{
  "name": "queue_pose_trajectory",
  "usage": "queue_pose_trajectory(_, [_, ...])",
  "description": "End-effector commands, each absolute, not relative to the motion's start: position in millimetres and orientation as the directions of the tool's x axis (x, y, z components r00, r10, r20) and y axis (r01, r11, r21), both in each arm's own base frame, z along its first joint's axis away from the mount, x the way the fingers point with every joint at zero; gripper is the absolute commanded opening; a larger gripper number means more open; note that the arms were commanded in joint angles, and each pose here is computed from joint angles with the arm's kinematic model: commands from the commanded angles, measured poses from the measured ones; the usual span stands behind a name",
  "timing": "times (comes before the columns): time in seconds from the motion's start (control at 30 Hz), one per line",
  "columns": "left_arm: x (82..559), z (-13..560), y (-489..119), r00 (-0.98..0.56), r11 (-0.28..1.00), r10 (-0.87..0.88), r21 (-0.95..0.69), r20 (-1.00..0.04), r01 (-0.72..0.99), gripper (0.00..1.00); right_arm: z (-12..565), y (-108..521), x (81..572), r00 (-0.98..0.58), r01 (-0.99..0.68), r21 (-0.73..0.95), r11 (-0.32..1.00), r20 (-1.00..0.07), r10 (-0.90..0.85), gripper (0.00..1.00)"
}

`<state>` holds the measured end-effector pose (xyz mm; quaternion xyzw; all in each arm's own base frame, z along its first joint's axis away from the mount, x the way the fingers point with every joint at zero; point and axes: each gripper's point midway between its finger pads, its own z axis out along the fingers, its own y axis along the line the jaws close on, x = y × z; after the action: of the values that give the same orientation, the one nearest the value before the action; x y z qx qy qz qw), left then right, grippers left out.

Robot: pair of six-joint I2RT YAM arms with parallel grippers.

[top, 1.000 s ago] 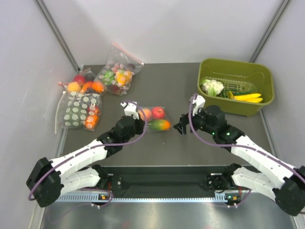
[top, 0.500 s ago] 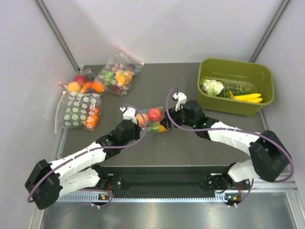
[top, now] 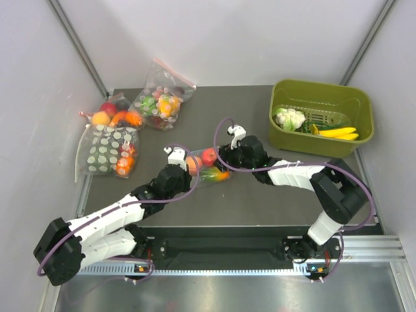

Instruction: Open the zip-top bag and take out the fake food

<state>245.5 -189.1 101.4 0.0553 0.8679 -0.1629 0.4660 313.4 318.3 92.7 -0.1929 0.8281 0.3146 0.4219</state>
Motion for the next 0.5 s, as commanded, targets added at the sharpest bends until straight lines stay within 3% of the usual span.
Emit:
queue_pose_trajectory(0.0, [244,110,-192,-0.545,0.929,-0.066,-0.25,-0.836,0.272,0.0,119,340,329,-0.501,-0.623,0.363,0.692,-0.866,0.003,0.61])
queue_pose_trajectory(0.07, [243,112,-192,-0.54,0.927,-0.069,-0.255,-0.839,0.276,0.0,111,341,331,-0.509,-0.619,0.36,0.699,-0.861,-0.008,0.56])
queue_pose_trajectory(0.17, [242,111,-190,-0.538,0.928,-0.069,-0.252,-0.84,0.275,0.0,101,344,330,-0.523,-0.624,0.359,0.694,-0.852,-0.029,0.41])
queue_pose_trajectory(0.3, [243,105,-186,-0.537,0.936,-0.064,-0.237,-0.841,0.26,0.0,94,342,324,-0.536,-0.628,0.364,0.687,-0.843,-0.044,0.05])
queue_pose_trajectory(0.33, [245,102,-185,-0.536,0.94,-0.059,-0.227,-0.842,0.253,0.0,94,339,319,-0.538,-0.628,0.363,0.688,-0.842,-0.046,0.01])
queue_pose_trajectory(0.47, [258,99,-179,-0.513,0.956,-0.058,-0.195,-0.856,0.218,0.0,96,325,306,-0.529,-0.623,0.336,0.707,-0.846,-0.064,0.0])
